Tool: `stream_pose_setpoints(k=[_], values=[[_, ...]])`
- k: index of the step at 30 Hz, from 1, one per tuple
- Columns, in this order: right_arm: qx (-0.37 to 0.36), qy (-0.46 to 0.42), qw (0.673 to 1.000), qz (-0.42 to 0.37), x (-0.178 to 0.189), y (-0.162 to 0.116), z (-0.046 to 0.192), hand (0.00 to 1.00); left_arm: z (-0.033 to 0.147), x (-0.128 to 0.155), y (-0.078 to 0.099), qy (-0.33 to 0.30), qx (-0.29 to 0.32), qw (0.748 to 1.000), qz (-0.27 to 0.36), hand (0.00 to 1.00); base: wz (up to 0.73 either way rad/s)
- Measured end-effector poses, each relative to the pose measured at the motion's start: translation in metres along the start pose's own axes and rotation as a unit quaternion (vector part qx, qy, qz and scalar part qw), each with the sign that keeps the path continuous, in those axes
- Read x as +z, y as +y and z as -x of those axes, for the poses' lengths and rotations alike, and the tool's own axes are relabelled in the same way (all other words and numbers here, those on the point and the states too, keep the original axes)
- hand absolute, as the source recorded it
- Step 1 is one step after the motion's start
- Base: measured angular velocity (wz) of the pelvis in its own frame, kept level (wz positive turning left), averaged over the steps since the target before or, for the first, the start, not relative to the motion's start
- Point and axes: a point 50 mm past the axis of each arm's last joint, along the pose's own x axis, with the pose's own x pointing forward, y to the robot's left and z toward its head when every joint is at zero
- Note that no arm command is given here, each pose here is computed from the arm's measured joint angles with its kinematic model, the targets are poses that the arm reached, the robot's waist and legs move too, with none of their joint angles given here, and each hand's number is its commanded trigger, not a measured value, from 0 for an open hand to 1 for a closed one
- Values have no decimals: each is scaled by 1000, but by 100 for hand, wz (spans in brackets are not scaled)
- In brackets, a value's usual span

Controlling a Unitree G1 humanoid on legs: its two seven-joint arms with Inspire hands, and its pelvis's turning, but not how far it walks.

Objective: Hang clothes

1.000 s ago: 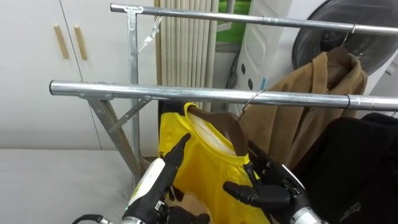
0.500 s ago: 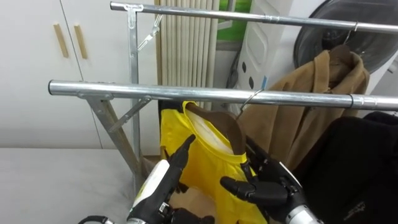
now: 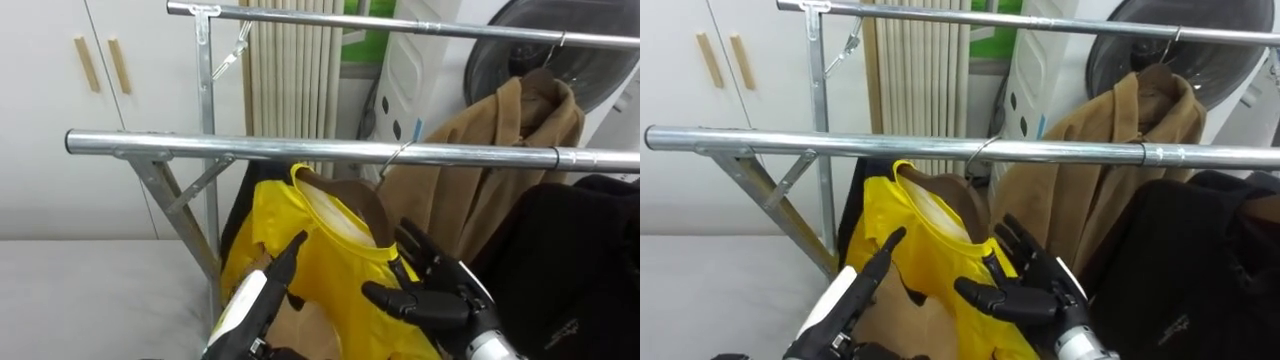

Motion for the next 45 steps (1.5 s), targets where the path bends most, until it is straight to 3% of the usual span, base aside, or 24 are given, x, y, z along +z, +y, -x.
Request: stream_pose_setpoints(k=[7,14,22,30,45], values=[[-55,-19,998,-2,9,-18,9,0,11,-19,9,40,37,999,-3,0,0],[-104,-24,994,11,15,-41,26,0,18,-33,31,70,98,993,-13,0,0],[-157,-5,987,22,6,-58,50,0,43,-71,26,155,105,982,-18,0,0],[-202,12,979,13,-6,-72,74,0,65,-90,26,205,120,971,-17,0,0],[-285,89,955,-7,-44,-90,131,0,82,-109,18,252,120,960,-21,0,0]])
